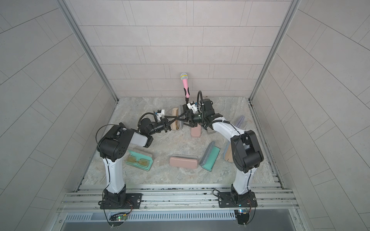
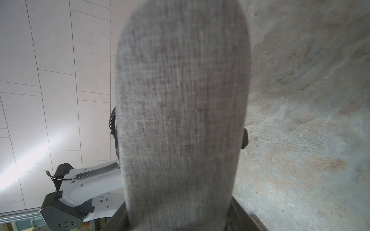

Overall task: Close the glasses case
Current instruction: Adjust the glasses case, then place the glasses case at the center of the board.

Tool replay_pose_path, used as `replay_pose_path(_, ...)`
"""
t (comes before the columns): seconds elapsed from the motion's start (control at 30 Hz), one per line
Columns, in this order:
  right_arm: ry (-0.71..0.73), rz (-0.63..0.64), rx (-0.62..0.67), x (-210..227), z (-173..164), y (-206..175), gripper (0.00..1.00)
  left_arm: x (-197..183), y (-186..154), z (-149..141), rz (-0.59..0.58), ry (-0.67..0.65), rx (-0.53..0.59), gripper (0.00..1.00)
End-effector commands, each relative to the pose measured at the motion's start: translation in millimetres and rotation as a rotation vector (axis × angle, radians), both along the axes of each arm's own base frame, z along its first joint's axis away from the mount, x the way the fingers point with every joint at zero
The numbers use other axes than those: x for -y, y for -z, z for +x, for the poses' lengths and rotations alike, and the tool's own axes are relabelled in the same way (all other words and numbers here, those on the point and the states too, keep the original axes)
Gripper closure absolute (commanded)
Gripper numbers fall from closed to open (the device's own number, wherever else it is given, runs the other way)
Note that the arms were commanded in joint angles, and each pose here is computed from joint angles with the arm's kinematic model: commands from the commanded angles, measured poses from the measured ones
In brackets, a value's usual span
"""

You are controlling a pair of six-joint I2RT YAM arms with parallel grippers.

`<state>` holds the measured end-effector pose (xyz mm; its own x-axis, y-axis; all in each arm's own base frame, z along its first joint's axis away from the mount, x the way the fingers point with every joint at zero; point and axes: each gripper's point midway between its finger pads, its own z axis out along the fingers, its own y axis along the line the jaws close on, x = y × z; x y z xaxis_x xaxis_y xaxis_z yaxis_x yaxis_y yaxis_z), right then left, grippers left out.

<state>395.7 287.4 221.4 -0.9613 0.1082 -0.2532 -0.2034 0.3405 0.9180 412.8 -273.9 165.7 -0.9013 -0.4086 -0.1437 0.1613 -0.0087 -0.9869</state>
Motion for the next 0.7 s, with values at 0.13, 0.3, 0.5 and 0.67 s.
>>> replay_pose_path(0.13, -0.081, 0.076, 0.162, -5.6, -6.1, -45.5, 0.85, 0.4, 11.9, -9.3, 0.013, 0.031, -0.058, 0.52)
replay_pose_path(0.3, -0.079, 0.067, 0.152, -3.6, -4.1, -40.2, 0.85, -6.0, 9.7, -8.8, 0.011, 0.020, -0.057, 0.49)
replay_pose_path(0.5, -0.087, 0.049, 0.126, -4.2, -0.4, -22.5, 0.85, -20.3, 3.5, -6.8, 0.009, -0.004, -0.049, 0.42)
replay_pose_path(0.67, -0.100, 0.039, 0.091, -7.0, 4.3, -1.9, 0.85, -31.2, 8.3, -4.3, 0.013, -0.024, -0.062, 0.40)
